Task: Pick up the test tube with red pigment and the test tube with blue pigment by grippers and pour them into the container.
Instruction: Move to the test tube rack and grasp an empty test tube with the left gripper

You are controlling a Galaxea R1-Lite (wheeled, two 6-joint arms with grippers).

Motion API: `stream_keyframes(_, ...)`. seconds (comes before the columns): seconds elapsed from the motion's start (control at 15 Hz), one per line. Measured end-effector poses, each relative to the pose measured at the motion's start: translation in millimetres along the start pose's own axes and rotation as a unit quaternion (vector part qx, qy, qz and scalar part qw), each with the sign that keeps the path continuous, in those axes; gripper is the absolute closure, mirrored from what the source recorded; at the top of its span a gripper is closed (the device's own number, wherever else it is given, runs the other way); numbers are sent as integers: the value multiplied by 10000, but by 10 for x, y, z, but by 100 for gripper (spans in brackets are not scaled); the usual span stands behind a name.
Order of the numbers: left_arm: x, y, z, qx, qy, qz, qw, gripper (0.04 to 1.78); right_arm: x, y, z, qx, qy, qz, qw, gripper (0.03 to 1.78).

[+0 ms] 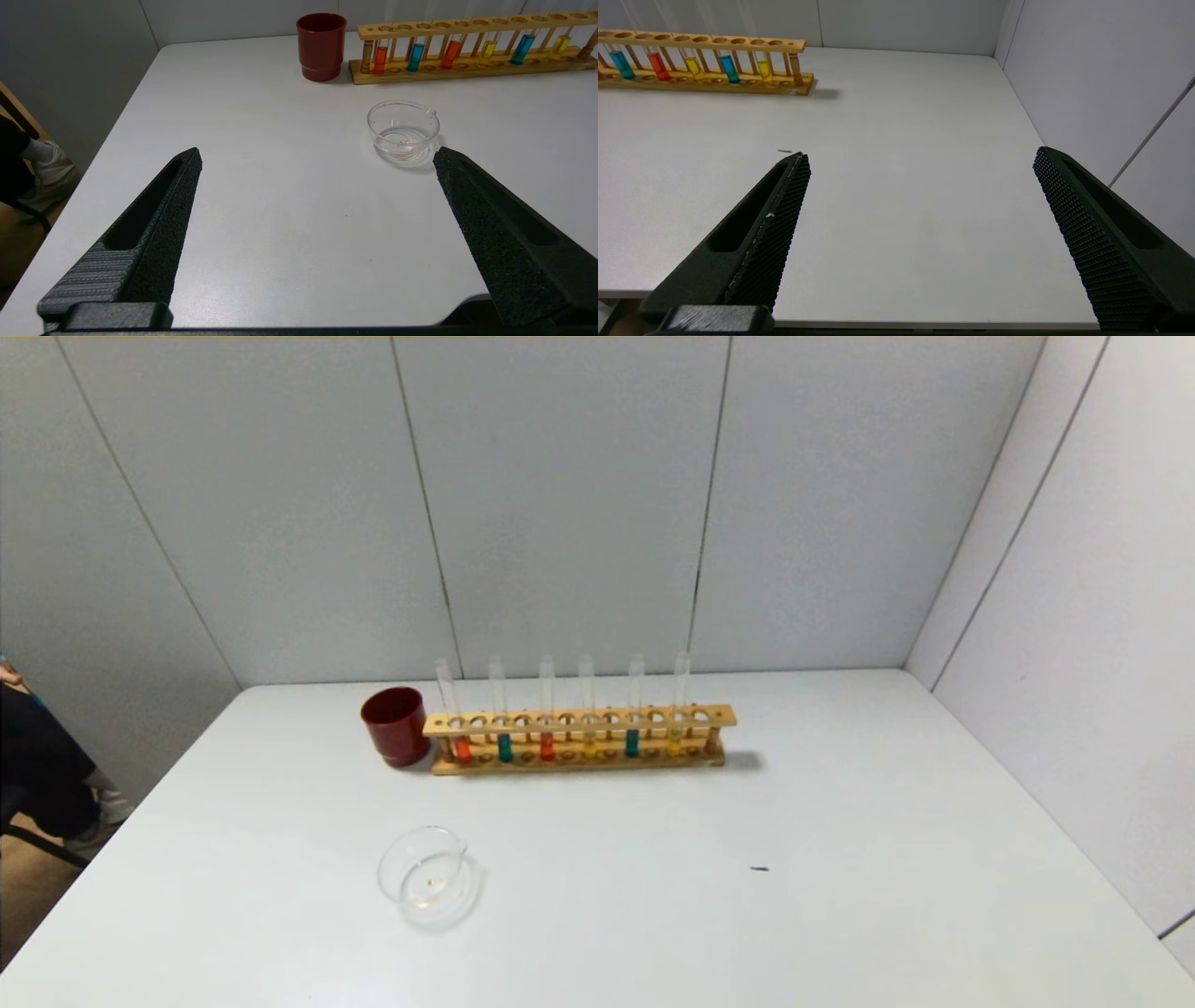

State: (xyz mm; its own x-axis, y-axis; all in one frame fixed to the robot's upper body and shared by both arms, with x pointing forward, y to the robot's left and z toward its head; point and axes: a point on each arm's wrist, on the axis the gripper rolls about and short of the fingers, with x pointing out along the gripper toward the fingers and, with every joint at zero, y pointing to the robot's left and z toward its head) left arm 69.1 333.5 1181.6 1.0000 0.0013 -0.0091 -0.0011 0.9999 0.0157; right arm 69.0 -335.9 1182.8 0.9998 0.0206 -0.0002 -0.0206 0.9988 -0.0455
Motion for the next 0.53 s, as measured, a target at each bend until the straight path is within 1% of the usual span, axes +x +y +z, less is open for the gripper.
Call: stream_keyframes(0.53, -3, -1, 17, 106, -46, -18, 9999, 7, 0, 0, 0, 0, -1, 2, 10000, 6)
